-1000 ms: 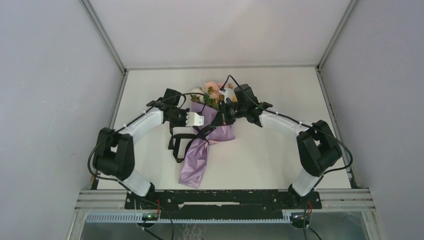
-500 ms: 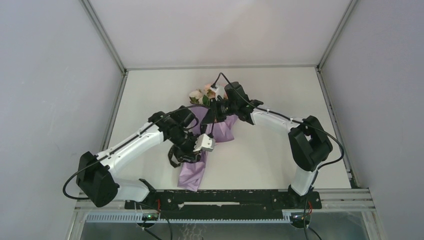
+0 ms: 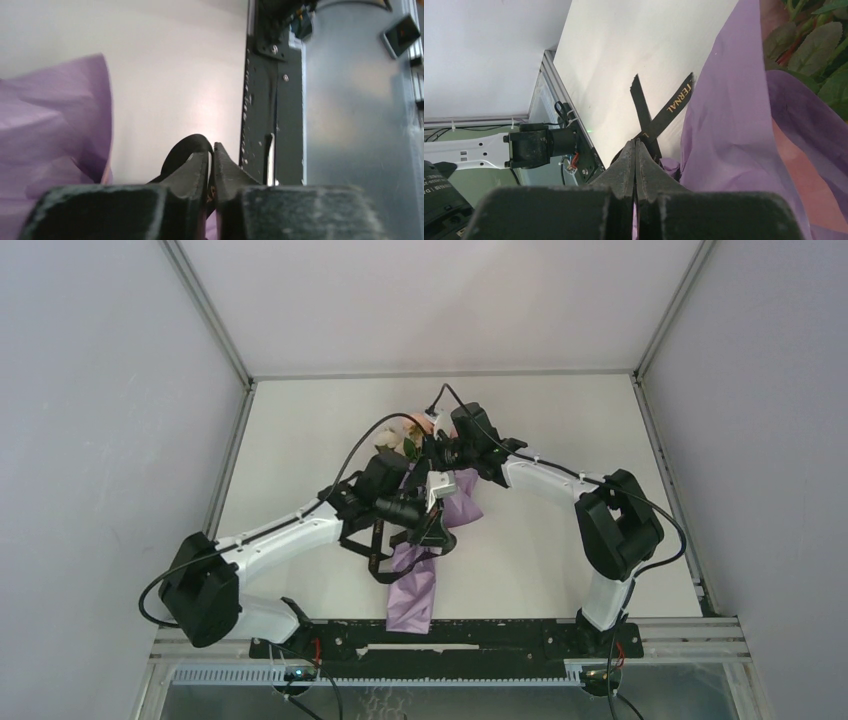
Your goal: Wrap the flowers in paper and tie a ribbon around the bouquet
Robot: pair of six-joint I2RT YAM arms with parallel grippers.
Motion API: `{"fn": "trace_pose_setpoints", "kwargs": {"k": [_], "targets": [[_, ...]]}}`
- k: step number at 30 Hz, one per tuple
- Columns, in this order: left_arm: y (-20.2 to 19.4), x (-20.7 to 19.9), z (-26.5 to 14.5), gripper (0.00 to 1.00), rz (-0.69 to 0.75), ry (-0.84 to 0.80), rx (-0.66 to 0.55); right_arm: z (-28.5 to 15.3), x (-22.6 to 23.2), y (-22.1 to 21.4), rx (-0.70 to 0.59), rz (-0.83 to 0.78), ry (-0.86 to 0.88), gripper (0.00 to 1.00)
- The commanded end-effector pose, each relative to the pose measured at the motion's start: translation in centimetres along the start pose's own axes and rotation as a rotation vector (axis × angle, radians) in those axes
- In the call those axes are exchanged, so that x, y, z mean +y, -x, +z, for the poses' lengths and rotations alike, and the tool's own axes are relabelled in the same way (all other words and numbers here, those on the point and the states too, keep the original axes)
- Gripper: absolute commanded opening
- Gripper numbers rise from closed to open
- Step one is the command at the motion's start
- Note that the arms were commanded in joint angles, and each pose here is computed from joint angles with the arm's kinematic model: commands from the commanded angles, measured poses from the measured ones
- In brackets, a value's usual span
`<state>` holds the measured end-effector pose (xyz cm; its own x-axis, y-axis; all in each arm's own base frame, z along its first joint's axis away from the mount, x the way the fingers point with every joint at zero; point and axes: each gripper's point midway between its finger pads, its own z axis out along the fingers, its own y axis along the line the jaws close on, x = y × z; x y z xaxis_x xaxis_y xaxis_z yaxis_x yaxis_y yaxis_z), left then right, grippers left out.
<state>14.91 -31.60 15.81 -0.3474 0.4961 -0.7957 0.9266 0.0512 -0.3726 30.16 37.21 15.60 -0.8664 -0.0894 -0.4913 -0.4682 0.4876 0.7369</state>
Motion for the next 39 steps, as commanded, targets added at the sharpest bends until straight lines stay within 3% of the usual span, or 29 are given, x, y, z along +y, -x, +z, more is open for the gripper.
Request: {"fn": "trace_pose_setpoints", "kwargs": {"k": [1,3,5,7,12,16,18,21,26,28,29,33,36,39], "targets": [[5.3,1.2,1.3,0.18,-0.124,0.030,-0.262,-0.9,1.9,2.5,-0.063,-0.074,0.029,0.00],[3.8,2.6,1.9,0.23,-0.134,0.097,-0.246,-1.0,1.7,2.2,-0.052,-0.075,0.022,0.00],[2.2,2.9,2.1,0.37,-0.056,0.129,-0.194,-1.0,1.6,1.9,-0.043,-0.077,0.016,0.00],[0.5,2.9,1.8,0.52,0.135,0.143,-0.112,-1.1,1.6,1.9,-0.040,-0.081,0.015,0.00],[-2.4,2.1,-1.5,0.76,0.392,0.168,0.085,-1.1,1.9,1.2,-0.024,-0.099,0.007,0.00],[-4.4,1.0,-4.2,0.89,0.407,0.156,0.205,-0.8,2.5,0.5,-0.005,-0.108,0.013,0.00],[-4.9,0.7,-5.4,0.90,0.363,0.155,0.227,-0.8,2.9,0.3,-0.003,-0.113,0.012,0.00],[-3.9,0.8,-7.2,0.86,0.291,0.181,0.166,-0.7,3.7,-0.3,0.006,-0.128,0.011,0.00],[-1.0,2.0,-10.8,0.56,0.097,0.238,-0.059,-0.8,4.8,-1.1,0.014,-0.141,0.007,0.00],[-1.1,3.3,-11.5,0.53,0.034,0.285,-0.119,-0.7,5.4,-1.0,0.004,-0.144,0.013,0.00],[-1.2,4.1,-11.6,0.54,0.016,0.315,-0.142,-0.7,5.7,-0.9,-0.003,-0.145,0.017,0.00],[-1.0,6.0,-10.9,0.78,0.023,0.375,-0.263,-0.4,7.3,-1.2,-0.015,-0.166,0.036,0.00],[0.5,7.4,-10.9,0.84,0.042,0.424,-0.392,-0.3,8.1,-1.7,-0.022,-0.163,0.042,0.00],[0.5,8.3,-10.8,0.87,0.052,0.461,-0.442,-0.6,8.1,-1.7,-0.054,-0.133,0.032,0.00]]}}
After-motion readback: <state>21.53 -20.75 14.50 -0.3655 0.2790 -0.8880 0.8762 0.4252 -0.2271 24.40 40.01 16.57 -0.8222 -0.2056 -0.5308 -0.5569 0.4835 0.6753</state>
